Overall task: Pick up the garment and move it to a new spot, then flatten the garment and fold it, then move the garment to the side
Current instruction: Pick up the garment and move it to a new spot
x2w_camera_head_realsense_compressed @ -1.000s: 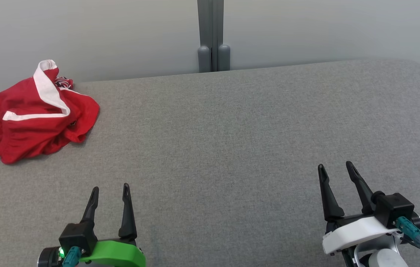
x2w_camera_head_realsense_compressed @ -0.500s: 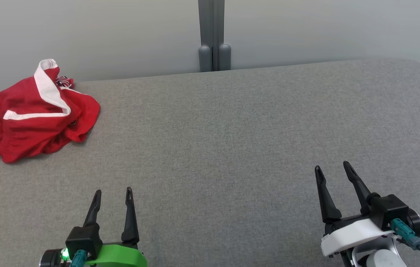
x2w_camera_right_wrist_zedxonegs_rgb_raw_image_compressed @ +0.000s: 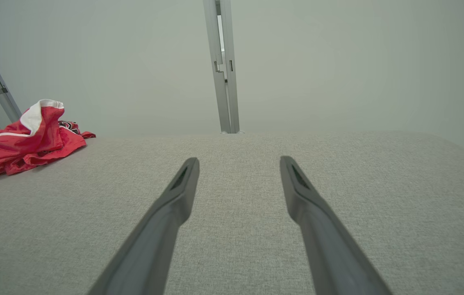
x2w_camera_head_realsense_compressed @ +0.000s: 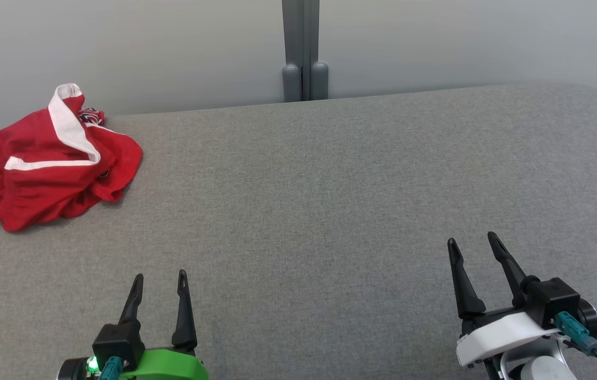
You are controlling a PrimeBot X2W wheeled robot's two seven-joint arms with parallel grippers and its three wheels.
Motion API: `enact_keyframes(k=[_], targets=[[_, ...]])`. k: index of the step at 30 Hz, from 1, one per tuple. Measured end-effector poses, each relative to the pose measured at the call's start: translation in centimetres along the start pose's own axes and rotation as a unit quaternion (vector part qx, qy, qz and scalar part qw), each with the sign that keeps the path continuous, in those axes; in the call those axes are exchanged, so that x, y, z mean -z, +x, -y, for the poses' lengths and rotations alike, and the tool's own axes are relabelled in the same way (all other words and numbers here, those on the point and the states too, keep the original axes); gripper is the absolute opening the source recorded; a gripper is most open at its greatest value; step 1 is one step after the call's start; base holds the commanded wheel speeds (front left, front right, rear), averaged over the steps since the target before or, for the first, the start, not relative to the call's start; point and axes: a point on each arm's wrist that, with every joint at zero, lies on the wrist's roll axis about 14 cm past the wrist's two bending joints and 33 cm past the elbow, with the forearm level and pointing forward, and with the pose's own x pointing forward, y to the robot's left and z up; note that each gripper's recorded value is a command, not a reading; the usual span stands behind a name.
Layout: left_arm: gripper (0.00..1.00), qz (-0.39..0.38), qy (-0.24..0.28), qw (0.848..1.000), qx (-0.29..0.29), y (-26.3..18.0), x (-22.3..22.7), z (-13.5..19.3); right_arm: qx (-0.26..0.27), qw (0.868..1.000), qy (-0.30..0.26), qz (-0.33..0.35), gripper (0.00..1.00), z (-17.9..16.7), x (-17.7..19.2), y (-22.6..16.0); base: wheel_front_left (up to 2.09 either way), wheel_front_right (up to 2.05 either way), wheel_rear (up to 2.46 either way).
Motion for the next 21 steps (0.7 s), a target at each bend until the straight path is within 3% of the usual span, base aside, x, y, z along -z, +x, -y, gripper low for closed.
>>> enact_keyframes(k=[11,21], targets=[[1.0,-0.001,-0.001,1.0,-0.013,-0.4,0.1,-0.8,-0.007,1.0,0.001,0.001,1.0,-0.4,0.0,0.5,0.0,0.0,0.0],[1.0,0.014,0.0,0.996,-0.09,-2.8,-0.9,-5.4,-0.076,0.997,0.009,-0.006,1.0,-4.8,0.7,2.7,0.0,0.0,0.0]])
